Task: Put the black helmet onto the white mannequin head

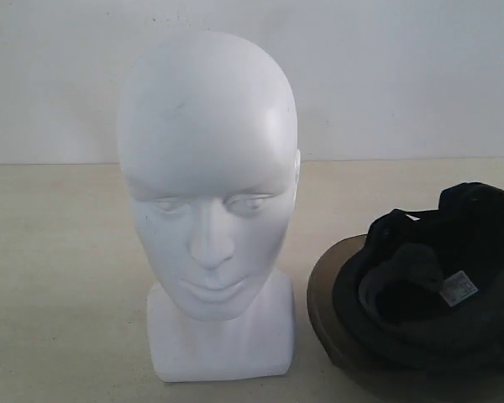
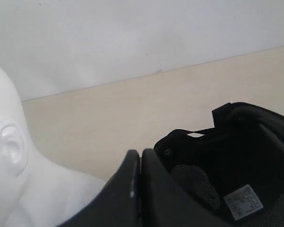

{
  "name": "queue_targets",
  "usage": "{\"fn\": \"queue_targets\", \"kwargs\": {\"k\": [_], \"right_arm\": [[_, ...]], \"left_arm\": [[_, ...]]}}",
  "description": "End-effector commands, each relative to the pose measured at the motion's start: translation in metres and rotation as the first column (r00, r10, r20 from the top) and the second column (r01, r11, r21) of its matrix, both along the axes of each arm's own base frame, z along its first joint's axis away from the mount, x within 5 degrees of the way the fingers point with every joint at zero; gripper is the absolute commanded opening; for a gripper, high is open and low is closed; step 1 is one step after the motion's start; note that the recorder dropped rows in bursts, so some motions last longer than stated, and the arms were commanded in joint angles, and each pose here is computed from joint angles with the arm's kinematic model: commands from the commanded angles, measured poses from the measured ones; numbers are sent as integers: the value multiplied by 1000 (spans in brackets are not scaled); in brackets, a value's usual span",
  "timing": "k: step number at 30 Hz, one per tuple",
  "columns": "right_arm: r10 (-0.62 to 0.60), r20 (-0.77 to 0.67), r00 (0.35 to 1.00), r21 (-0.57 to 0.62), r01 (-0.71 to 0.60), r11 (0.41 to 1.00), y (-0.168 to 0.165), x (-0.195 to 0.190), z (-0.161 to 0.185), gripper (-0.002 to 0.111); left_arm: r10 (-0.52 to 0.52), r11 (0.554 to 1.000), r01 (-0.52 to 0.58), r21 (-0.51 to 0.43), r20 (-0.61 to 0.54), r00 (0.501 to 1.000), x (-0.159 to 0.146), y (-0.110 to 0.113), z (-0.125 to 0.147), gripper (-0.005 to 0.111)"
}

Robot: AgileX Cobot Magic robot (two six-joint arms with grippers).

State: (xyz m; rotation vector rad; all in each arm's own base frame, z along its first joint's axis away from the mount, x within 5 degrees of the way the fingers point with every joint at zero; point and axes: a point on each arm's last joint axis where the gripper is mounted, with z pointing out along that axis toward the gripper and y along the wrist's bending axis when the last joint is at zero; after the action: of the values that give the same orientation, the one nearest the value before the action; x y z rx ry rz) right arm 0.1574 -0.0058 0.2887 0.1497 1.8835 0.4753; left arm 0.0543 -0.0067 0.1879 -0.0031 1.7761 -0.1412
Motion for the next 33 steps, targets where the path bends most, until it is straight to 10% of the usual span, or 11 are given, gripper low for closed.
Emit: {"fn": "queue_targets", "kwargs": {"k": [1, 10, 21, 28, 33], "right_arm": [[-43, -3, 999, -25, 43, 999, -6, 4, -1, 0], [-129, 6, 992, -58, 129, 990, -14, 5, -1, 0], [70, -36, 997, -8, -70, 997, 1, 7, -7, 0], [-184, 1, 983, -119, 183, 976, -24, 12, -3, 0], [-136, 152, 979, -392, 186, 901, -30, 18, 29, 0]], "left_arm": [[3, 1000, -3, -7, 2, 1000, 0, 0, -1, 4], [3, 1000, -3, -7, 2, 1000, 0, 0, -1, 4], [3, 1000, -3, -7, 2, 1000, 0, 0, -1, 4], [3, 1000, -3, -7, 2, 1000, 0, 0, -1, 4], [3, 1000, -3, -7, 2, 1000, 0, 0, -1, 4]]}}
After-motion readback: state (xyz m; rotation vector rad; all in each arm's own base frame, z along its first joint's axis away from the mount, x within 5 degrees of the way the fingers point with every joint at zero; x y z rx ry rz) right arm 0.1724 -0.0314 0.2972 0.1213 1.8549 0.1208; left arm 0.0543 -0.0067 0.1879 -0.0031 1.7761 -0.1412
